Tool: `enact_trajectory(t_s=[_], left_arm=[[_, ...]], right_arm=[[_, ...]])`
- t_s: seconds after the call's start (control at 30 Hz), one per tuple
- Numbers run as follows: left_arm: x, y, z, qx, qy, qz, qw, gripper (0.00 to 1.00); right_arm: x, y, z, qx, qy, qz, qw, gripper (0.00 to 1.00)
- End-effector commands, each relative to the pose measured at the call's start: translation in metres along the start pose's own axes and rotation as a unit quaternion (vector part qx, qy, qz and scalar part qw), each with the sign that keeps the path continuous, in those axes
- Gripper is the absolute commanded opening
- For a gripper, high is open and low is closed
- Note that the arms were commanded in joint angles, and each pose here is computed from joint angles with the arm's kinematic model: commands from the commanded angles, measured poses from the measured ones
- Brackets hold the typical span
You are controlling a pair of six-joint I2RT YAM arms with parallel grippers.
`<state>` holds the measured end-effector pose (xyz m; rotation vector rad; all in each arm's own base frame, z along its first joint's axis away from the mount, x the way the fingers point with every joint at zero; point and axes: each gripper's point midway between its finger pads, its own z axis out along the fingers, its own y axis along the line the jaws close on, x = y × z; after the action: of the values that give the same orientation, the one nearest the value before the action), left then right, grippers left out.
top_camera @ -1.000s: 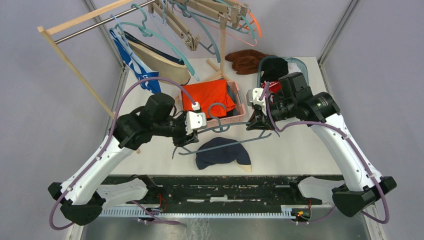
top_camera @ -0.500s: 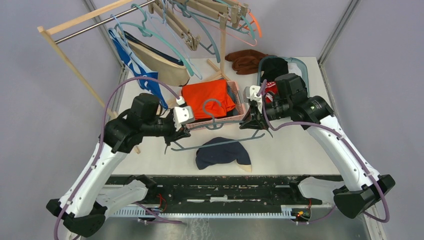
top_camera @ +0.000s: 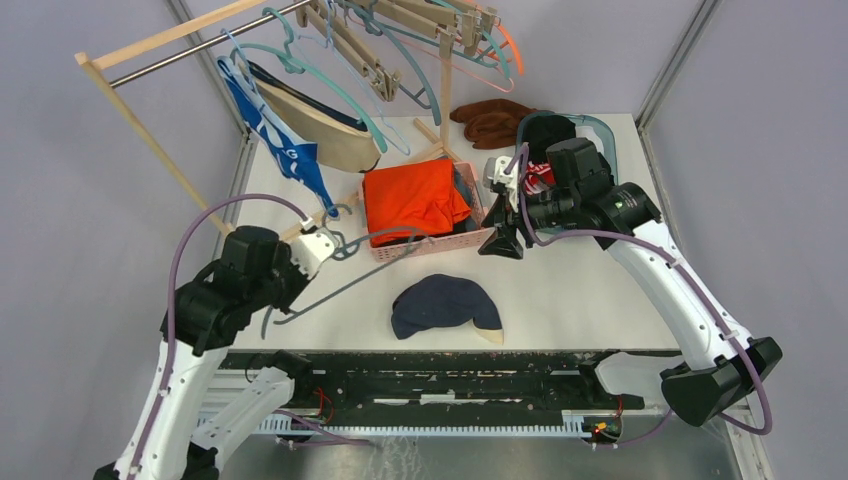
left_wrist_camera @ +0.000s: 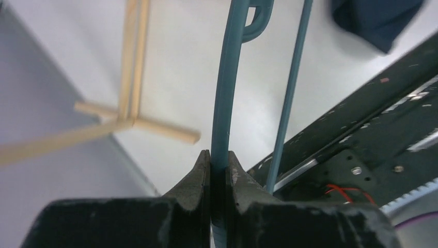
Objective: Remove the underwear clipped to the hanger
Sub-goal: Place the hanger on the clothesline.
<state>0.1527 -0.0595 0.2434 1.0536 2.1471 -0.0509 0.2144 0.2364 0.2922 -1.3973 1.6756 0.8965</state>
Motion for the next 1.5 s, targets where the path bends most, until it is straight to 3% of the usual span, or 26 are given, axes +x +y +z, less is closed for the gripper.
enact_trajectory(t_s=[0.0, 0.27, 0.53, 0.67, 0.93, 1.13, 1.27, 1.47], left_arm=[[0.054, 0.053, -0.012, -0.170, 0.115, -0.059, 0.977, 0.03], [0.067, 0.052, -0.028, -0.188, 0.114, -0.099, 0.971, 0.03], [0.066, 0.014, -0.035, -0.110, 0.069, -0.071, 0.989, 0.03], [0.073, 0.015, -0.042, -0.132, 0.072, -0.086, 0.985, 0.03], [0.091, 0.063, -0.049, -0.264, 0.134, -0.146, 0.944, 0.03], [0.046, 0.098, -0.074, -0.322, 0.056, -0.171, 0.929, 0.03], [0.018, 0.134, -0.103, -0.405, 0.004, -0.201, 0.892, 0.03], [0.010, 0.157, -0.128, -0.451, 0.013, -0.215, 0.866, 0.03]], right_arm=[[-0.014, -0.008, -0.003, 0.018, -0.010, -0.007, 1.000, 0.64], [-0.010, -0.014, 0.000, 0.023, -0.001, -0.005, 1.000, 0.64], [-0.002, -0.015, 0.003, 0.022, 0.007, -0.011, 1.000, 0.64], [-0.002, -0.014, 0.004, 0.019, 0.008, -0.011, 1.000, 0.64], [0.001, -0.011, 0.003, 0.017, 0.009, -0.011, 1.000, 0.65], [0.003, -0.010, 0.003, 0.017, 0.010, -0.017, 1.000, 0.65], [0.004, -0.008, 0.003, 0.013, 0.011, -0.020, 1.000, 0.65], [0.007, -0.005, 0.005, 0.008, 0.016, -0.027, 0.999, 0.65]])
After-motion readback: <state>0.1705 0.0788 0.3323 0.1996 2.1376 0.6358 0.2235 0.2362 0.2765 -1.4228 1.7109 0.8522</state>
